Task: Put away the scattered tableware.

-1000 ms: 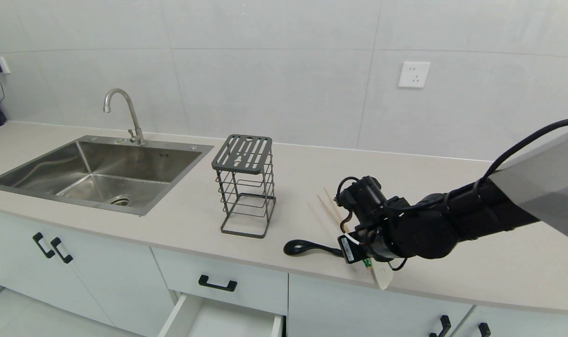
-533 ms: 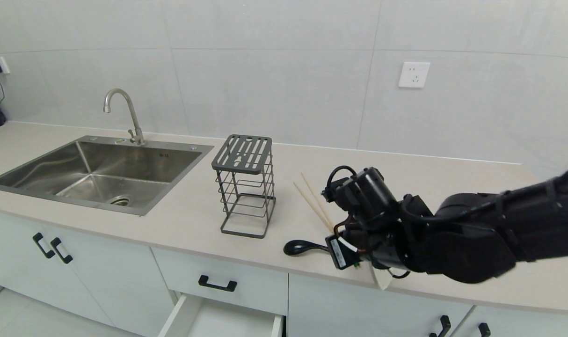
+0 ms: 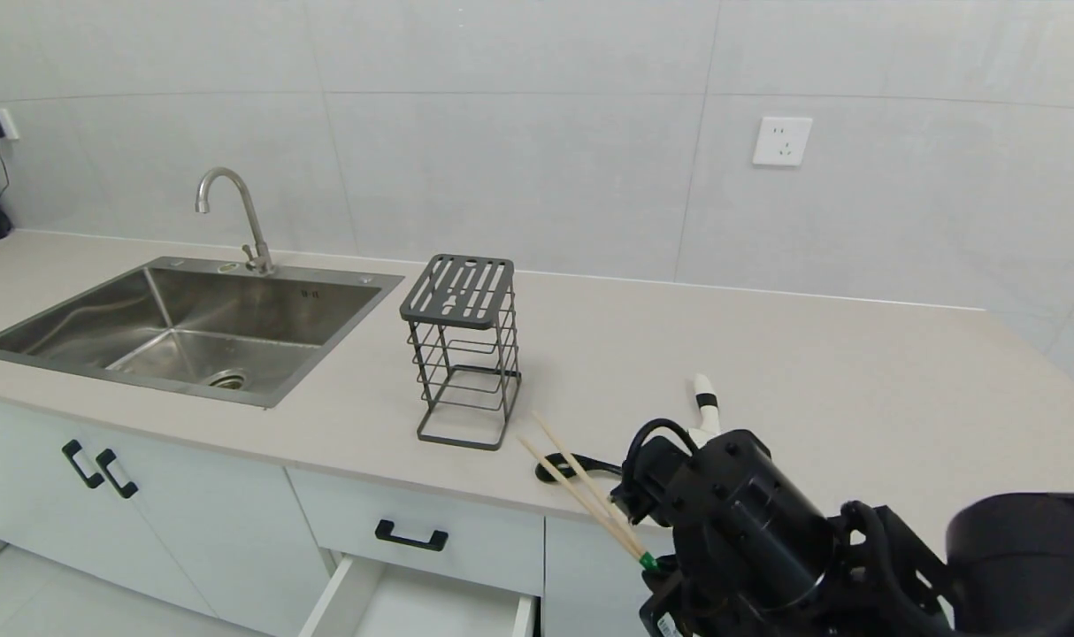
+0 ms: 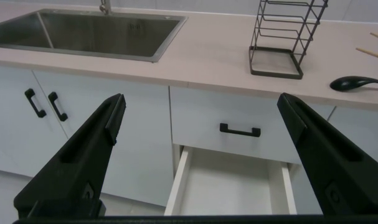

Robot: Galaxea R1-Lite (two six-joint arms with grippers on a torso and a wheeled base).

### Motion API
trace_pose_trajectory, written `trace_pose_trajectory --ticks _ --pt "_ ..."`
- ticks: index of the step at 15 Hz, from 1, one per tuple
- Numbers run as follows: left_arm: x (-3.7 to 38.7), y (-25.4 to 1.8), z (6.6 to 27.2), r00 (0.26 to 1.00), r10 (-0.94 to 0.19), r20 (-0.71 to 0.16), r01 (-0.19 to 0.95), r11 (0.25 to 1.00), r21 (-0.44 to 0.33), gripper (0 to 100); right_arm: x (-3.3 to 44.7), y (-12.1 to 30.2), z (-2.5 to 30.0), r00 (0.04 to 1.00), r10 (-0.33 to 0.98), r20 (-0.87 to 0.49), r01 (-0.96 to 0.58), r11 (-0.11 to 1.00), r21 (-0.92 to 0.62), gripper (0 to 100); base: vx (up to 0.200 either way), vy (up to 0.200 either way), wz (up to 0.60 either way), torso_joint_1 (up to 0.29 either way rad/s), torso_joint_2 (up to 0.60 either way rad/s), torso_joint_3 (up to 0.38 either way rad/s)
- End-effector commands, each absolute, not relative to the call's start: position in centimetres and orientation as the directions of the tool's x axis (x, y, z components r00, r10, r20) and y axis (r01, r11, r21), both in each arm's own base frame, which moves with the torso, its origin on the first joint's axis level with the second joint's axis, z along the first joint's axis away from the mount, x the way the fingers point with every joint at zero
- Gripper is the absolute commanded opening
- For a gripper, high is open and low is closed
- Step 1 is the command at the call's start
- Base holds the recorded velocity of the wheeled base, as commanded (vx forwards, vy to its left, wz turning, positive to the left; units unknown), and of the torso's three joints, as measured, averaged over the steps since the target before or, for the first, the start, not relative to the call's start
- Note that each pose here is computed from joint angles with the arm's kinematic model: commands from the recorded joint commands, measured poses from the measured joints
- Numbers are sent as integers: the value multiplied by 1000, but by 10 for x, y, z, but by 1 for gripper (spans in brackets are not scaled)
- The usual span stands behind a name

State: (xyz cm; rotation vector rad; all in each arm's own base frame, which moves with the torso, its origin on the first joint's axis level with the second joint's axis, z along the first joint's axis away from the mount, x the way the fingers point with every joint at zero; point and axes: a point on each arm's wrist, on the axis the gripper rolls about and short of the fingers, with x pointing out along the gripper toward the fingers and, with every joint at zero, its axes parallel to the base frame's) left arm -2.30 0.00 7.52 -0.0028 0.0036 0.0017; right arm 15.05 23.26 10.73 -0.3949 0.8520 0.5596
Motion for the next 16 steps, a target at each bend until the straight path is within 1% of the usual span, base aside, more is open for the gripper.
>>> trace_pose_trajectory --ticks 1,2,3,5,6,7,9,12,16 --pt "-23 0 75 1000 3 -5 -3 1000 -3 100 135 250 110 513 365 -777 -667 739 -94 0 0 0 0 0 0 0" --pt "-23 0 75 1000 3 -5 -3 1000 -3 100 137 266 103 512 386 -767 -681 727 -89 0 0 0 0 0 0 0" --pt "-23 0 75 1000 2 -5 -2 1000 -3 100 147 292 91 527 425 -736 -693 716 -82 0 0 0 0 0 0 0" --pt "-23 0 75 1000 3 -5 -3 1000 -3 100 161 317 74 532 445 -720 -710 698 -93 0 0 0 0 0 0 0" --pt "-23 0 75 1000 0 -5 0 1000 -3 100 165 324 67 521 443 -729 -716 692 -91 0 0 0 0 0 0 0" --pt "-23 0 75 1000 3 -5 -3 1000 -3 100 168 329 62 511 451 -732 -724 685 -83 0 0 0 0 0 0 0" --pt "-23 0 75 1000 2 -5 -2 1000 -3 100 181 356 55 512 487 -707 -743 664 -80 0 0 0 0 0 0 0" --pt "-23 0 75 1000 2 -5 -2 1000 -2 100 187 375 52 507 520 -687 -762 644 -75 0 0 0 0 0 0 0" --pt "-23 0 75 1000 2 -5 -2 1000 -2 100 182 378 47 496 519 -697 -771 632 -79 0 0 0 0 0 0 0"
